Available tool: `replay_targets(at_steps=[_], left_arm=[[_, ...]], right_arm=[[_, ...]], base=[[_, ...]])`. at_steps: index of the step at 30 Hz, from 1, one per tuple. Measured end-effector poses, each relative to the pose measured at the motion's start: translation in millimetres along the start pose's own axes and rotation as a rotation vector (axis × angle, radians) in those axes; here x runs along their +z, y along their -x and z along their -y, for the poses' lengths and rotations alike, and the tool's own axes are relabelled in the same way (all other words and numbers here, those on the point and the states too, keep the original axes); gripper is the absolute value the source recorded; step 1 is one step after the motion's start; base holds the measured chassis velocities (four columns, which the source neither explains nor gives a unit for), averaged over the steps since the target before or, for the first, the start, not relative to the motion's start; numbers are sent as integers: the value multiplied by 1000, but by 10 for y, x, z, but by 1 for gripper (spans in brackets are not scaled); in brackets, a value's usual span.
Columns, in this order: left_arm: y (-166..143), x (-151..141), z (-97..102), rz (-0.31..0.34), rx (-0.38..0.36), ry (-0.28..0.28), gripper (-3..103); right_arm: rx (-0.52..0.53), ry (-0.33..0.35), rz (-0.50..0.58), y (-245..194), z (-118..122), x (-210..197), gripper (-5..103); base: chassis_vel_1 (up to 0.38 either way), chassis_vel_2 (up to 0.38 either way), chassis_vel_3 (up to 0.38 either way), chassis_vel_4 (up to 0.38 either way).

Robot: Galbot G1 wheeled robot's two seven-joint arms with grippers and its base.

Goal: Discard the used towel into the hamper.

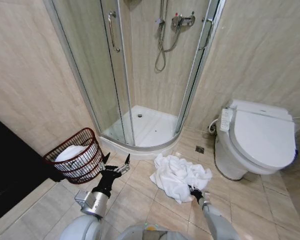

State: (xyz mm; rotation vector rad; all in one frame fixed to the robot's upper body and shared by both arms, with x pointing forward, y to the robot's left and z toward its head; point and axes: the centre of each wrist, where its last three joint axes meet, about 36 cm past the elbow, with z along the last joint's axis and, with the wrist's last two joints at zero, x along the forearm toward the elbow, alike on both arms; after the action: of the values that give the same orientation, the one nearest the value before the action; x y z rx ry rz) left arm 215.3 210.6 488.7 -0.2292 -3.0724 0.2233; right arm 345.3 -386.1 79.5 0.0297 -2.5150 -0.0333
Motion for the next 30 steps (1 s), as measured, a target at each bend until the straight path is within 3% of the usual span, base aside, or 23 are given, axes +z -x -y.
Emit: replay_targets(at_steps=[10,16,22,24,26,29,30], left_arm=[[0,0,0,0,0,0,100],[0,0,0,0,0,0,100],[0,0,0,0,0,0,100],[0,0,0,0,0,0,100],[0,0,0,0,0,0,100],[0,0,0,0,0,0,100],[0,0,0,0,0,0,100]], right_arm=[[-2,-111,160,-129,42,-73,9],[-16,-158,284,-272,12,-358,9],[-46,-181,450,-722,-140,-941,9],[-70,-190,565,-1072,-271,-1402,9],[-73,-197,599,-1175,-304,-1532,9],[-103,-225,753,-1664,-450,-2139,9],[-103,-225,753,-1664,-450,-2139,9]], base=[[0,0,0,0],[0,0,0,0],[0,0,0,0],[0,0,0,0],[0,0,0,0],[0,0,0,0],[0,0,0,0]])
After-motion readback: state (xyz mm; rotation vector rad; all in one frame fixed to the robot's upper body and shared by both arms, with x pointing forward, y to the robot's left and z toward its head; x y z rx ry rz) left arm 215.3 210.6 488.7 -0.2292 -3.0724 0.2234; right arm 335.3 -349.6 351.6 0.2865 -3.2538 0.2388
